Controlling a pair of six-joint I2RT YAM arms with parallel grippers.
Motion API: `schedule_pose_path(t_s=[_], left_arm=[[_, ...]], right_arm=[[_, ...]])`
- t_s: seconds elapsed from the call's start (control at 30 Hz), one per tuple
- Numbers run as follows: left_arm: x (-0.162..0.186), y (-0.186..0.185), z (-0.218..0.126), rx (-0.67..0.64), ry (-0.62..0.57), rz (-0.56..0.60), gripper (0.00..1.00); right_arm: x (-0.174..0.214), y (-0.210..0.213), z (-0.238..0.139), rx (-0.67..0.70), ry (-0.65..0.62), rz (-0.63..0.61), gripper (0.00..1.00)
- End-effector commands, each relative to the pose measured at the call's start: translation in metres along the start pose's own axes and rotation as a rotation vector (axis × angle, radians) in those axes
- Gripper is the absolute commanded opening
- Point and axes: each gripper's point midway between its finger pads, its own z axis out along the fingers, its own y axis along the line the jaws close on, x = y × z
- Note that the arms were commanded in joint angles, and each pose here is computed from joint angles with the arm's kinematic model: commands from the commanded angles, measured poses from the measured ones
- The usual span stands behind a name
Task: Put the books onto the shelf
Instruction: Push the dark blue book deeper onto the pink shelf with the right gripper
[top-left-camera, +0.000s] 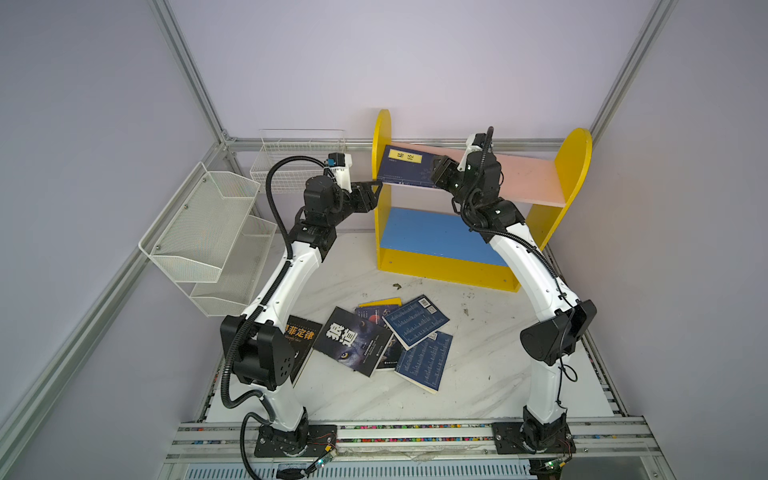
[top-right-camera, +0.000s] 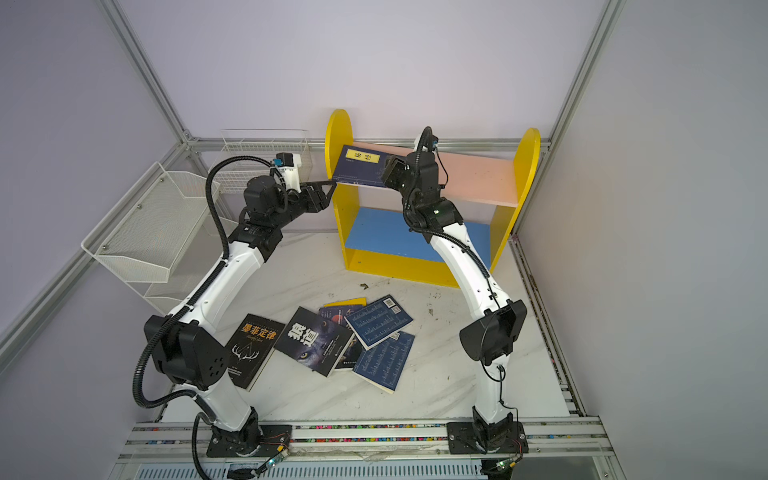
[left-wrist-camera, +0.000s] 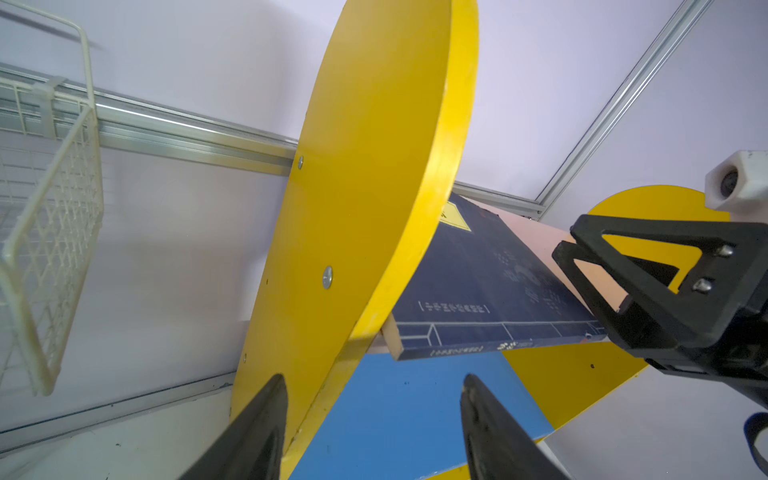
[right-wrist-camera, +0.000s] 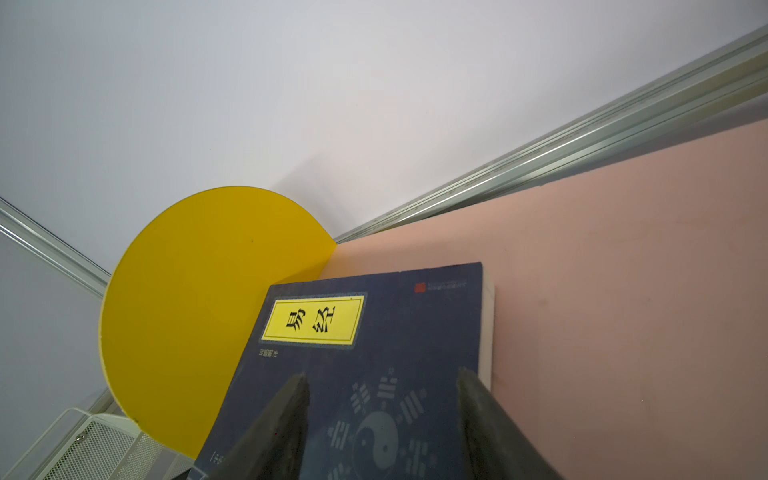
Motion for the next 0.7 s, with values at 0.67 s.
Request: schedule_pose_path(t_s=[0.67], left_arm=[[-0.062, -0.009, -0.003, -0.008, -0.199, 0.023, 0.49]], right_arm=[[0.008, 0.012, 0.0, -0.07, 0.03, 0.052, 0.58]])
